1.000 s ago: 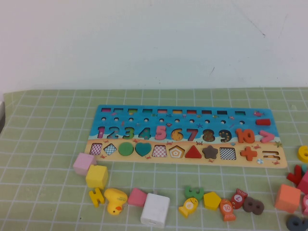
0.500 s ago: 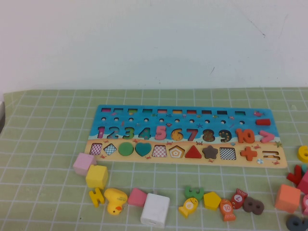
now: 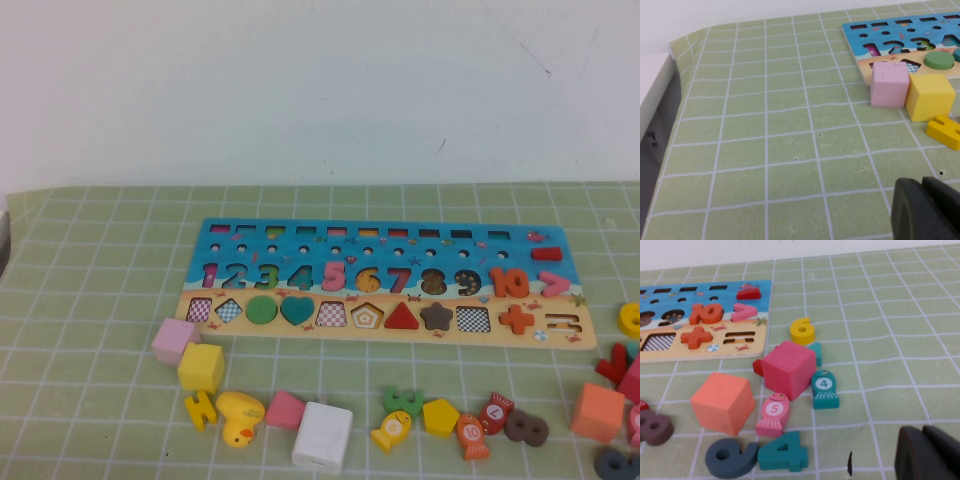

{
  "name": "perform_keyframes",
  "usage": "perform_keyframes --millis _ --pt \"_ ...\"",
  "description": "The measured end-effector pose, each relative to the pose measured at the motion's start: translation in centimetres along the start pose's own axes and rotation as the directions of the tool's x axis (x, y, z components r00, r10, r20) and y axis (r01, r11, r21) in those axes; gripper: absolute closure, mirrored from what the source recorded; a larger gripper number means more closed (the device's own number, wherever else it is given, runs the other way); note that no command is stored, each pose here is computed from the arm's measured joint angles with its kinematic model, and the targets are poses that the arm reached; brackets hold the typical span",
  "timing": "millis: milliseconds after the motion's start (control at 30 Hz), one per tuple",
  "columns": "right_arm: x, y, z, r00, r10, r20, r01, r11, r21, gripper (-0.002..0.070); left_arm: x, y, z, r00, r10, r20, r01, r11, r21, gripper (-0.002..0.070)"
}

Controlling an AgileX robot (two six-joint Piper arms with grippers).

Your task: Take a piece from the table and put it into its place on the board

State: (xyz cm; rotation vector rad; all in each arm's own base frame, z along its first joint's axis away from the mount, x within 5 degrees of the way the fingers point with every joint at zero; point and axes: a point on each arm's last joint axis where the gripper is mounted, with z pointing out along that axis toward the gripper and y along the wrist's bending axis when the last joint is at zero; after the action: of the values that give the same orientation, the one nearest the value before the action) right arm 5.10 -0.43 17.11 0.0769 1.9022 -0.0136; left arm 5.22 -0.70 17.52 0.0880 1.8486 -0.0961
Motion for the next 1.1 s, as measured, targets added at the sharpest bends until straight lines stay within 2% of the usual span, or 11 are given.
perform_keyframes --millis 200,333,400,567,667,767,933,1033,1100 --pt "-0.2 0.1 0.1 0.999 -0.002 0.042 0.003 1.000 -0.006 0.0679 0.0 0.0 0.0 1.000 0.000 0.000 0.000 1.000 0.000 0.0677" --pt "-1.7 0.3 -0.1 0.975 0.000 0.221 0.008 0.999 -0.033 0.0679 0.0 0.0 0.0 1.000 0.000 0.000 0.000 1.000 0.000 0.0677" --pt "-3.3 0.6 -0.6 0.919 0.008 0.395 0.017 0.998 -0.060 0.0679 0.0 0.0 0.0 1.000 0.000 0.000 0.000 1.000 0.000 0.0677" --pt "-5.5 0.9 -1.9 0.775 0.029 0.632 0.041 0.995 -0.095 0.0679 0.0 0.0 0.0 1.000 0.000 0.000 0.000 1.000 0.000 0.0677" --pt "-6.4 1.0 -2.8 0.682 0.053 0.730 0.048 0.992 -0.117 0.0679 0.0 0.0 0.0 1.000 0.000 0.000 0.000 1.000 0.000 0.0677" --pt "-6.8 1.1 -3.3 0.633 0.074 0.771 0.043 0.990 -0.131 0.0679 0.0 0.0 0.0 1.000 0.000 0.000 0.000 1.000 0.000 0.0677" --pt "-8.0 0.6 -4.0 0.629 0.131 0.766 -0.030 0.989 -0.144 0.0679 0.0 0.0 0.0 1.000 0.000 0.000 0.000 1.000 0.000 0.0677" --pt "-10.7 0.6 -5.7 0.654 0.066 0.753 0.002 0.996 -0.089 0.0679 0.0 0.0 0.0 1.000 0.000 0.000 0.000 1.000 0.000 0.0677" --pt "-13.0 0.7 -7.1 0.700 0.026 0.714 0.027 0.998 -0.063 0.0679 0.0 0.0 0.0 1.000 0.000 0.000 0.000 1.000 0.000 0.0677"
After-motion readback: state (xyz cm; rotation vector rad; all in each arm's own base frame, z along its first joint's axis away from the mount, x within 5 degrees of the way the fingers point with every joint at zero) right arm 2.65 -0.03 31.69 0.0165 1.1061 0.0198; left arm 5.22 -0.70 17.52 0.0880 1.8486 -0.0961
